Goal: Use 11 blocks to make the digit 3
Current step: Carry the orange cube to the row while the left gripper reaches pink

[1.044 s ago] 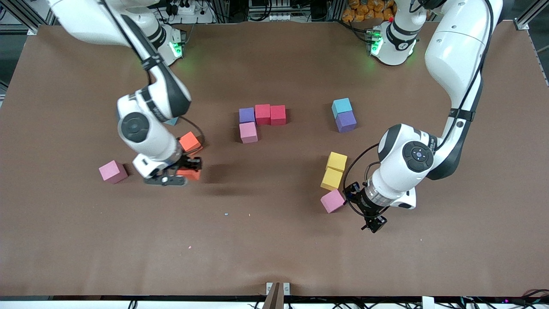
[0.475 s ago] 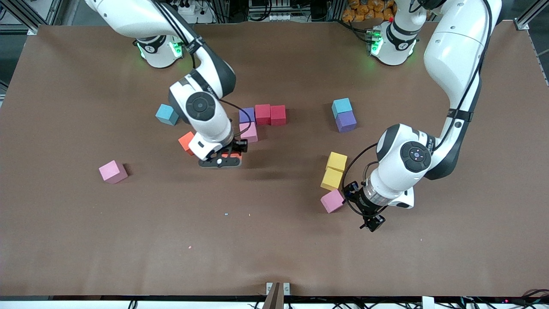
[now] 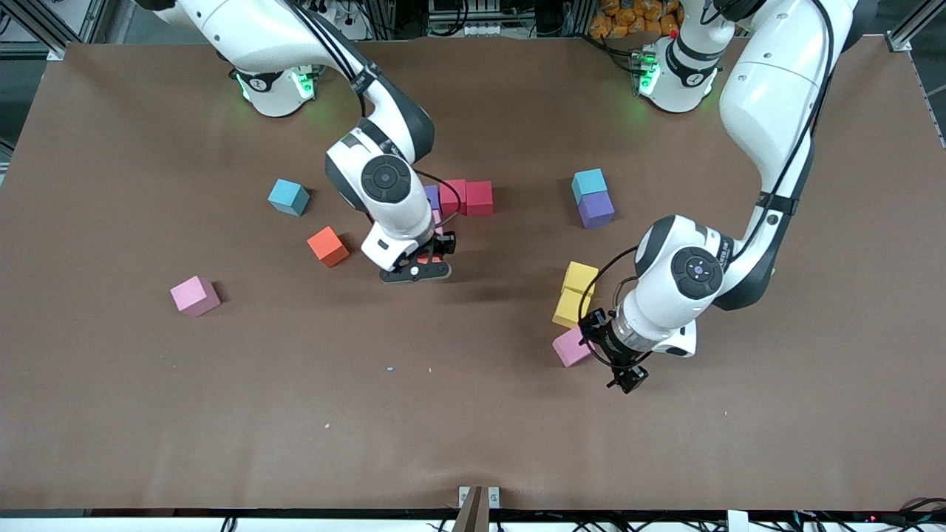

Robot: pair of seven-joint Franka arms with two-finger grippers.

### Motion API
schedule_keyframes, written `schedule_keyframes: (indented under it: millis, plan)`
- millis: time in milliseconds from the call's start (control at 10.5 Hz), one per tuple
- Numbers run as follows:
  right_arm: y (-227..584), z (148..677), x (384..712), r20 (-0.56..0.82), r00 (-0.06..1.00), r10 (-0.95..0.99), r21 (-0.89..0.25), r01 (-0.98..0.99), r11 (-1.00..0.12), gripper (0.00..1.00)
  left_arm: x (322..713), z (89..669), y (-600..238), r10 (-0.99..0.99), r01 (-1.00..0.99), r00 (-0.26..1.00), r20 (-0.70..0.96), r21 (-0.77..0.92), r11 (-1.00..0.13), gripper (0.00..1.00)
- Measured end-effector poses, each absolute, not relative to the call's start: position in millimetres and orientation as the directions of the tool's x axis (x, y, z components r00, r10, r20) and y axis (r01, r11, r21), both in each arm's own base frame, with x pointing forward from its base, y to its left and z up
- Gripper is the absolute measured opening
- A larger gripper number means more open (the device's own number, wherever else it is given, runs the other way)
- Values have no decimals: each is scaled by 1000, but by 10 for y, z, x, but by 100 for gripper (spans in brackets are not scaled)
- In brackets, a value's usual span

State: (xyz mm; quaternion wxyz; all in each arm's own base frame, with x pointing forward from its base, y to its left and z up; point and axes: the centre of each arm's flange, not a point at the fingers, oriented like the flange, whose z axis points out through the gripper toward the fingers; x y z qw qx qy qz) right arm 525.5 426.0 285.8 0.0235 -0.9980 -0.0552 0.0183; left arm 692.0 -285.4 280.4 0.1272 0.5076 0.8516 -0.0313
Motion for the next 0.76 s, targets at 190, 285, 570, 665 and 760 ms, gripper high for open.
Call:
schedule_keyframes:
  millis: [190,285,570,665,760]
  plan:
    - [4364,2817,5283,-30,989,142,-59,141,-988,59,6823,2576,-3052,872,890,-426,-240,60,452,100]
    - [4377,2799,5298,-28,987,157,-57,155,-986,59,6800,2495,-3093,874,893,-423,-238,53,447,100]
    - [4345,2717,5328,-25,981,192,-37,191,-981,59,6794,2305,-3071,872,892,-431,-232,40,451,100]
    - [4316,2685,5348,-27,980,196,-32,195,-980,59,6789,2226,-3080,871,892,-431,-236,38,451,100]
    - [4291,2643,5364,-31,980,197,-27,196,-980,59,6785,2184,-3089,870,891,-431,-240,37,452,100]
